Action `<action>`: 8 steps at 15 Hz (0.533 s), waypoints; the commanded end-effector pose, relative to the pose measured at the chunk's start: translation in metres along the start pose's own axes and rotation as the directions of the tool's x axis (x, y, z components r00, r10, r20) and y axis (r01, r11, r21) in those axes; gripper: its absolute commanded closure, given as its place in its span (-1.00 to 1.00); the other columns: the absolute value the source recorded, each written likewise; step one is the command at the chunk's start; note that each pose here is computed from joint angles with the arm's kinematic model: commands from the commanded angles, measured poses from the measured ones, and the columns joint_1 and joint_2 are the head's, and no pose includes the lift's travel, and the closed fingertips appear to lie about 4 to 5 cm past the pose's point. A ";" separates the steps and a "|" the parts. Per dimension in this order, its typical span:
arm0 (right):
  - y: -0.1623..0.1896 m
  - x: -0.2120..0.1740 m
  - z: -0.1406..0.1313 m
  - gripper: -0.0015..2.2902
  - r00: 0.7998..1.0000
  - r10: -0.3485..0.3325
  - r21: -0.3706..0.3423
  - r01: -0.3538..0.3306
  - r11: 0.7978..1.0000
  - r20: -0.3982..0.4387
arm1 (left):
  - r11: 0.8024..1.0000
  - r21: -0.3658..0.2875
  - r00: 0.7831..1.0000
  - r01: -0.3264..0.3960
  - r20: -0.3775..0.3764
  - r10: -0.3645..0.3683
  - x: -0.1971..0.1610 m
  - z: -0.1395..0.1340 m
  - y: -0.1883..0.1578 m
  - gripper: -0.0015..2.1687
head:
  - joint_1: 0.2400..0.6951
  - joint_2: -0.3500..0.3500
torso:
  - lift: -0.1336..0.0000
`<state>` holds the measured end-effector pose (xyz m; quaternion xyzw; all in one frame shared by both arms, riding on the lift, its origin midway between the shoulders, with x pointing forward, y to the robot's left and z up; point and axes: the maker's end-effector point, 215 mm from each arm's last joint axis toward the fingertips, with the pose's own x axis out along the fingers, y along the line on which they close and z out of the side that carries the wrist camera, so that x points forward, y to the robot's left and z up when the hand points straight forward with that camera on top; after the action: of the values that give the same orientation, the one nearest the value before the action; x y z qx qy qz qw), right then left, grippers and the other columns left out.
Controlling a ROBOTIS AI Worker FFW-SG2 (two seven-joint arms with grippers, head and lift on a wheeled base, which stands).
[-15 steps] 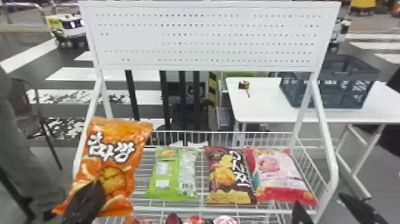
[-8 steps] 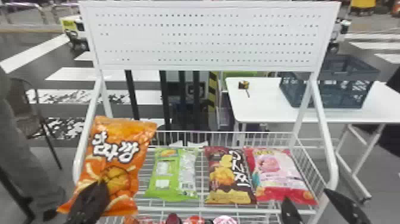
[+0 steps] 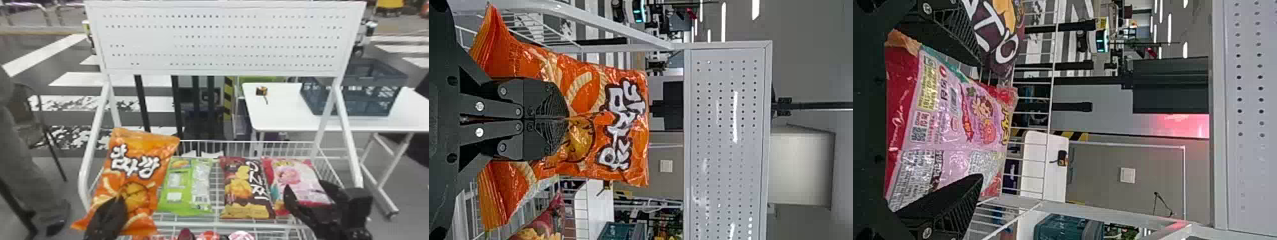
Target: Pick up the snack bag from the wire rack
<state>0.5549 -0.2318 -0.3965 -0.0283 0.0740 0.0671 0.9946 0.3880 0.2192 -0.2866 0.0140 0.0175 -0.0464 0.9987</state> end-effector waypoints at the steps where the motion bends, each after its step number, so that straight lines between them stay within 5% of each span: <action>1: -0.018 0.023 -0.011 -0.92 0.999 -0.027 -0.007 0.026 1.000 -0.042 | 1.000 0.004 1.000 0.002 -0.005 -0.002 0.000 -0.002 -0.003 0.92 | 0.14 0.00 | 1.00; 4: -0.033 0.038 -0.029 -0.91 0.993 -0.037 0.011 0.039 0.999 -0.115 | 1.000 0.005 1.000 0.006 -0.020 -0.006 0.001 -0.007 -0.006 0.92 | 0.14 0.00 | 1.00; 6: -0.033 0.036 -0.051 -0.64 0.981 -0.032 0.023 0.037 0.999 -0.192 | 1.000 0.009 1.000 0.012 -0.025 -0.012 0.001 -0.009 -0.009 0.92 | 0.14 0.00 | 1.00; 8: -0.025 0.033 -0.064 0.30 0.969 0.001 0.044 0.011 0.999 -0.249 | 1.000 0.010 1.000 0.011 -0.027 -0.010 0.002 -0.009 -0.009 0.92 | 0.14 0.00 | 1.00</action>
<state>0.5851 -0.2585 -0.4548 -0.0200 0.1790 0.0566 0.9820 0.3884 0.2108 -0.2955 0.0191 0.0298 -0.0516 0.9980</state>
